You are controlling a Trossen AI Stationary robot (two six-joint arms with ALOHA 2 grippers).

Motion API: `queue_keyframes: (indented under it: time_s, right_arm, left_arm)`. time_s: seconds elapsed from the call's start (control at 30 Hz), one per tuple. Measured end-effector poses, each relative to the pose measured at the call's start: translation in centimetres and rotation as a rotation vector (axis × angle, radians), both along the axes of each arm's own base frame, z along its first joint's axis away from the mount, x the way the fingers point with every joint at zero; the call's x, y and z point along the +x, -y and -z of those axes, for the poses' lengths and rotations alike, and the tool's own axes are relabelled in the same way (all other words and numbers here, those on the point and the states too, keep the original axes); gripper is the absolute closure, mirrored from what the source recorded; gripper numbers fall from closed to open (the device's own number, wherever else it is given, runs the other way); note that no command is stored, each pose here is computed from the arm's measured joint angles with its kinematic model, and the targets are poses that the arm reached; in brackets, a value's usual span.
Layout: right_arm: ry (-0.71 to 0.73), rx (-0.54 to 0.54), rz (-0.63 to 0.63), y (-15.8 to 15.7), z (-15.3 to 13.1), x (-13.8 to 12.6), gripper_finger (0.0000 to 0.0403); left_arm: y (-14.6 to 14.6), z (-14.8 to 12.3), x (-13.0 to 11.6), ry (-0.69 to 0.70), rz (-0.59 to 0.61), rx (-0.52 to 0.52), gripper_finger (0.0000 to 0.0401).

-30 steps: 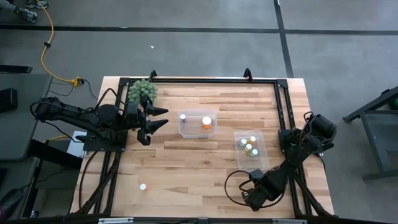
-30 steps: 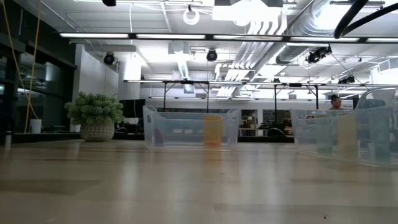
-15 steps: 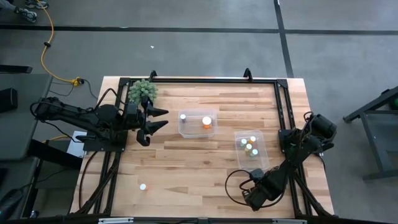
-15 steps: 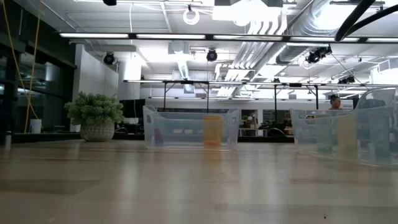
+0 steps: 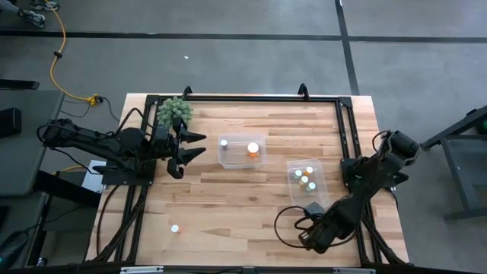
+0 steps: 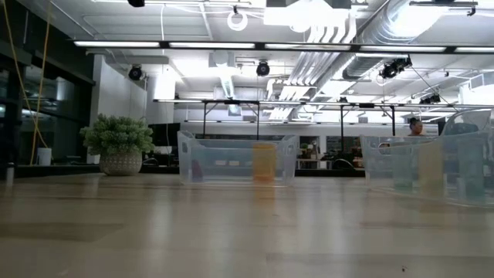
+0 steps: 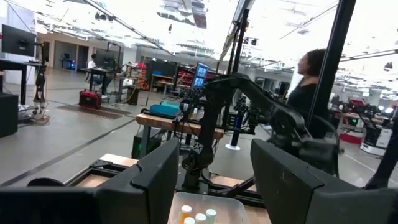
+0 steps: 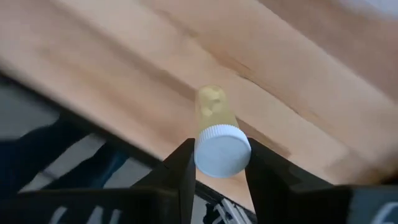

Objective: Pick and place medicine bottles into bin by pill shape (circle, oval)
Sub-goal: Put the yellow tablet bottle into the bottom transparent bin

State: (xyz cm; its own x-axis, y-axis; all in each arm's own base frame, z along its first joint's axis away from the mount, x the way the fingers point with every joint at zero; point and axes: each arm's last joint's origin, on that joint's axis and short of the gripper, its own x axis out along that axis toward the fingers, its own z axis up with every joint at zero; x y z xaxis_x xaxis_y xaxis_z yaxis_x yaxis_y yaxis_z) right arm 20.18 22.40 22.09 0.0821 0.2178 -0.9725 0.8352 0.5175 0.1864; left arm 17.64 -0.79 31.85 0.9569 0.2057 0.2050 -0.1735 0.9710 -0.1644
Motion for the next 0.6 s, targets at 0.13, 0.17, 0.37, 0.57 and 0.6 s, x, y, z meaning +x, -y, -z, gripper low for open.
queue_keyframes:
  time_s: [0.13, 0.17, 0.37, 0.57, 0.6]
  right_arm:
    - [0.267, -0.001, -0.178, 1.0, -3.0, 0.2, 0.0303]
    - [0.356, -0.006, -0.23, 1.3, -3.9, 0.5, 0.0303]
    - [0.709, -0.128, -0.357, 6.2, -7.9, 3.4, 0.0304]
    - [0.935, -0.423, -0.431, 12.5, -9.8, 7.6, 0.0304]
    - [0.973, -0.462, -0.444, 13.5, -10.1, 8.3, 0.0304]
  left_arm:
    - [0.0, 0.0, 0.0, 0.003, 0.003, -0.014, 0.0213]
    - [0.0, 0.0, 0.0, 0.005, 0.005, -0.024, 0.0213]
    - [0.2, 0.0, 0.0, 0.028, 0.1, -0.136, 0.0213]
    - [0.4, 0.0, 0.0, 0.043, 0.204, -0.259, 0.0213]
    - [0.4, 0.0, 0.0, 0.043, 0.207, -0.262, 0.0213]
